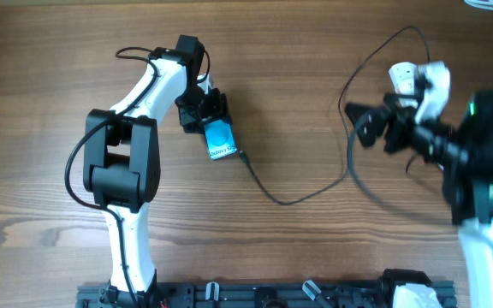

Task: Plug charger to phone and switch on socket
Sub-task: 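Reach the right gripper toward the phone held by the left gripper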

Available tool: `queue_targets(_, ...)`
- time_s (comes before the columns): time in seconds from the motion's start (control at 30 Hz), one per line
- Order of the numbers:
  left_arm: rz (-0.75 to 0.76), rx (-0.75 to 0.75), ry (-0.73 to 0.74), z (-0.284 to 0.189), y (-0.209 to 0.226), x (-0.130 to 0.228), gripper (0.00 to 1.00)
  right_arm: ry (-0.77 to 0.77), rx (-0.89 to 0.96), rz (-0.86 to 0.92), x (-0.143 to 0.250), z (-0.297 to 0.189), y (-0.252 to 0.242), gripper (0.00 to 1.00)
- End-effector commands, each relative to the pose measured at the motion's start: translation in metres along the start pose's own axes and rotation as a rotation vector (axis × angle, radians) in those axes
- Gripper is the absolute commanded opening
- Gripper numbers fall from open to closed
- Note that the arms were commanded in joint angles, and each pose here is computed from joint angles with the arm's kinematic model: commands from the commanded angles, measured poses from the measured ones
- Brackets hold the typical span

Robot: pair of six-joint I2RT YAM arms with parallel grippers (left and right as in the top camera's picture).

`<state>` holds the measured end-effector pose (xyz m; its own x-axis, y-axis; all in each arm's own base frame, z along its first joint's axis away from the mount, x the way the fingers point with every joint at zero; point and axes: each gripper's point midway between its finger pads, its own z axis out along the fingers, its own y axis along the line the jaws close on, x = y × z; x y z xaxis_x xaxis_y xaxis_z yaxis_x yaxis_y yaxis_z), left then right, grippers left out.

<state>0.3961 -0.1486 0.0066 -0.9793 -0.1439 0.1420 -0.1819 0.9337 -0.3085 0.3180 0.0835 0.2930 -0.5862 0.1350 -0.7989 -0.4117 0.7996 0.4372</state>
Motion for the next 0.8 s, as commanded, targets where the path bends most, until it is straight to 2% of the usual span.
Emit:
queue_targets(0.0, 0.003, -0.026, 0.080, 0.034, 0.014, 0.011, 0.70, 0.099, -0.178, 0.056, 0.006, 0.032, 0.001, 1.00)
queue_targets(0.2, 0.003, -0.026, 0.080, 0.034, 0.014, 0.011, 0.71, 0.278, -0.164, 0.409, 0.048, 0.086, -0.046, 1.00)
queue_targets(0.3, 0.003, -0.026, 0.080, 0.034, 0.014, 0.011, 0.72, 0.344, -0.176, 0.444, 0.069, 0.106, -0.052, 0.89)
queue_targets(0.37, 0.004, -0.026, 0.080, 0.034, 0.014, 0.011, 0.72, 0.388, -0.194, 0.423, 0.083, 0.117, -0.049, 0.84)
queue_targets(0.47, 0.004, -0.026, 0.080, 0.034, 0.014, 0.011, 0.72, 0.468, -0.208, 0.405, 0.107, 0.135, -0.036, 0.84)
queue_targets(0.57, 0.004, -0.026, 0.080, 0.034, 0.014, 0.011, 0.72, 0.534, -0.191, 0.345, 0.132, 0.158, -0.023, 0.88)
queue_targets(0.73, 0.004, -0.026, 0.080, 0.034, 0.014, 0.011, 0.72, 0.578, -0.300, 0.219, 0.161, 0.197, 0.020, 0.98)
queue_targets(0.77, 0.004, -0.026, 0.080, 0.034, 0.014, 0.011, 0.72, 0.605, -0.333, 0.188, 0.178, 0.211, 0.032, 1.00)
